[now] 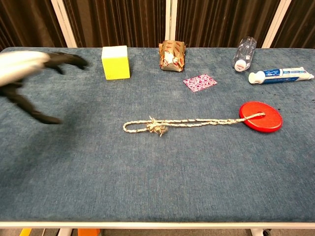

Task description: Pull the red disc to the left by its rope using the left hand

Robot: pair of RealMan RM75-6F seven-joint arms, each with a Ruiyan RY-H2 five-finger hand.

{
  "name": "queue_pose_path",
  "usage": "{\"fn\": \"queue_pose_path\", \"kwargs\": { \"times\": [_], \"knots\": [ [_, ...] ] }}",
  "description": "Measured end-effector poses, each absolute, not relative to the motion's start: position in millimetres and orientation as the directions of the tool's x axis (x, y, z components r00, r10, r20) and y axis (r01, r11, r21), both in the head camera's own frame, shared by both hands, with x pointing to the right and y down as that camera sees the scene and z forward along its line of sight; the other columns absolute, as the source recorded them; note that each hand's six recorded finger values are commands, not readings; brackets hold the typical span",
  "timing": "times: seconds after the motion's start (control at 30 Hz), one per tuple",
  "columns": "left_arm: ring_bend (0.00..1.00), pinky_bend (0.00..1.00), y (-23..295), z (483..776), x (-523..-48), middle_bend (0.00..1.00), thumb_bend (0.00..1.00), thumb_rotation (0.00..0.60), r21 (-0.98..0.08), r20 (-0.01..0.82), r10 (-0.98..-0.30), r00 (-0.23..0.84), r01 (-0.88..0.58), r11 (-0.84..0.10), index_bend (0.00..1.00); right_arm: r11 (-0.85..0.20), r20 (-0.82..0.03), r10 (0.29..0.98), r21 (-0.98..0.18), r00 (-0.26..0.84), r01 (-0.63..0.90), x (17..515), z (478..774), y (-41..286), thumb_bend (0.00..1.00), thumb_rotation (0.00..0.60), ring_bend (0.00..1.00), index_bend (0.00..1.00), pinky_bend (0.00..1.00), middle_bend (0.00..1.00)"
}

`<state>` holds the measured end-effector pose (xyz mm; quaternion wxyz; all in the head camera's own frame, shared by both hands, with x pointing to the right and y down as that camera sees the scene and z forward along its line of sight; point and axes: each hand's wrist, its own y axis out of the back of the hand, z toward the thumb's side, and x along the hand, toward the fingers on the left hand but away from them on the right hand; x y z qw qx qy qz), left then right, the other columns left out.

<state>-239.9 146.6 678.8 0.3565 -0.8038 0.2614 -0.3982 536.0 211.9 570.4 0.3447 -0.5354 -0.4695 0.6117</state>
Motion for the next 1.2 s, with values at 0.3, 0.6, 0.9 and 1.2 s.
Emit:
{"fn": "queue_pose_path", "kwargs": {
  "times": [0.3, 0.6, 0.9, 1.2],
  "knots": [
    [0.09, 0.24, 141.0, 714.3, -144.1, 0.13, 0.00, 0.600, -0.702, 0.487, -0.581, 0.652, -0.103, -0.705, 0.10, -0.311, -0.325, 0.921, -0.945, -0.214, 0.098, 549.8, 568.7, 213.1, 0.19, 0.600, 0.00, 0.00, 0.00, 0.00],
    [0.14, 0.29, 142.2, 735.9, -107.7, 0.22, 0.00, 0.600, -0.683, 0.512, -0.548, 0.662, -0.073, -0.727, 0.12, -0.303, -0.322, 0.915, -0.946, -0.242, 0.113, 564.3, 568.8, 216.2, 0.19, 0.600, 0.00, 0.00, 0.00, 0.00],
    [0.24, 0.38, 147.1, 747.2, -99.8, 0.30, 0.00, 0.600, -0.715, 0.506, -0.556, 0.660, -0.041, -0.698, 0.17, -0.301, -0.321, 0.911, -0.946, -0.258, 0.118, 572.2, 570.5, 219.2, 0.20, 0.600, 0.00, 0.00, 0.00, 0.00],
    [0.28, 0.42, 146.3, 746.1, -87.5, 0.39, 0.04, 0.600, -0.730, 0.453, -0.582, 0.676, -0.094, -0.677, 0.22, -0.290, -0.311, 0.911, -0.950, -0.269, 0.115, 576.0, 569.0, 220.2, 0.21, 0.600, 0.00, 0.00, 0.00, 0.00]
  ]
}}
